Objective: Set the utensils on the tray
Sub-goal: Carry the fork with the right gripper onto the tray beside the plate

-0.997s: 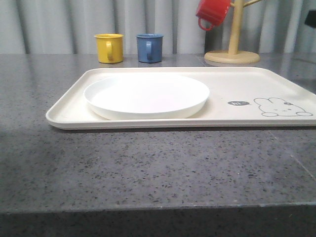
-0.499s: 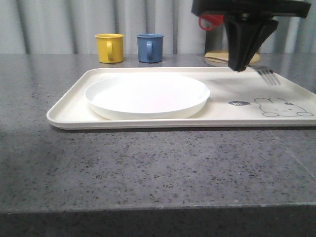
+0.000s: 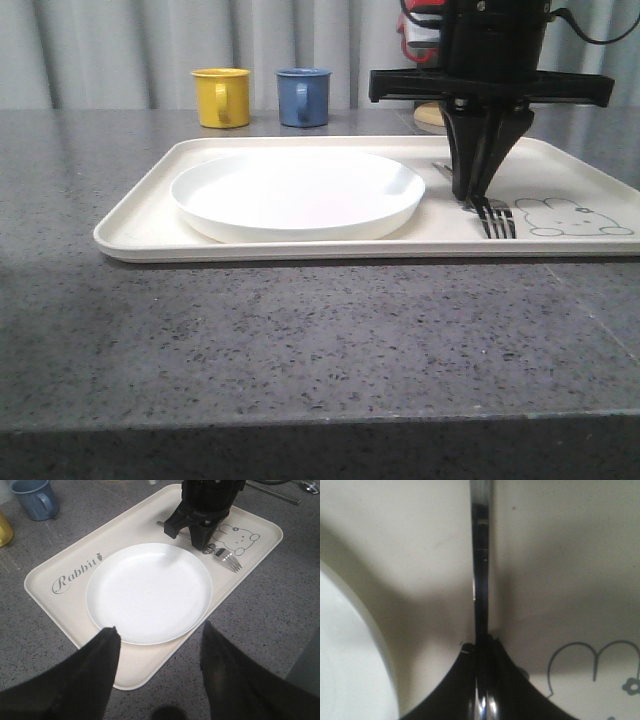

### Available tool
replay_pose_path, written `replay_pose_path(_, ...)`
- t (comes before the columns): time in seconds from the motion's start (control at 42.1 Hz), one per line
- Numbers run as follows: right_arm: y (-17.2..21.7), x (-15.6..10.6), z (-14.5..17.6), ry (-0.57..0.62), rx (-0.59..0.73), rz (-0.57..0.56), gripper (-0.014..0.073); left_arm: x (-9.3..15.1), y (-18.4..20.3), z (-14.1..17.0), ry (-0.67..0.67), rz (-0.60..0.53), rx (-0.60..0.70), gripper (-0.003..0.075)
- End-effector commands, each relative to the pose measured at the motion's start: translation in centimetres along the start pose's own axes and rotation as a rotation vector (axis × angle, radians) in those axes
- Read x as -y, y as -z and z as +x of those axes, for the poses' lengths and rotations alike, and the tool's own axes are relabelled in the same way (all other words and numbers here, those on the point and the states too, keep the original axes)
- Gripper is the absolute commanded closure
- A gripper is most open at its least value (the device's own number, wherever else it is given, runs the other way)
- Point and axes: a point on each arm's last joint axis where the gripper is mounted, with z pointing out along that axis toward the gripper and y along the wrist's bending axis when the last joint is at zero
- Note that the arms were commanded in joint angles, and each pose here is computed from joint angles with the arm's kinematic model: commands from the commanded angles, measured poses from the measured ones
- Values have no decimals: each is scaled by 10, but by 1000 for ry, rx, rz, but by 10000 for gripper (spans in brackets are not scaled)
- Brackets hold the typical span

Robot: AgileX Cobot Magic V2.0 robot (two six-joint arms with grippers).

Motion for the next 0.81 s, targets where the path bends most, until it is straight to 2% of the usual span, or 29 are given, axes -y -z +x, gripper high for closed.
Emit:
replay_pose_path(0.0,26,0,-3,-6,82,-40,485,0,7,-14,8,-4,107,352)
replay_pose_path(0.095,26,0,-2,-2,75,-35,375,0,7,-14,8,-4,107,352)
replay_pose_path(0.166,26,0,-2,5,78,-36,335,0,7,-14,8,-4,107,352)
replay_pose_path(0.356,43,3,1,120,110,-38,337,0,7,-14,8,-4,107,352)
replay_pose_path(0.475,74,14,11,202,166,4,337,0,7,-14,8,-4,107,352)
replay_pose_path(0.593,102,36,19,238,215,81,337,0,7,-14,8,-4,107,352)
replay_pose_path(0.688,119,65,24,204,243,99,337,0,7,-14,8,-4,107,352)
replay_pose_path(0.783,119,95,28,173,221,128,337,0,7,-14,8,-4,107,352)
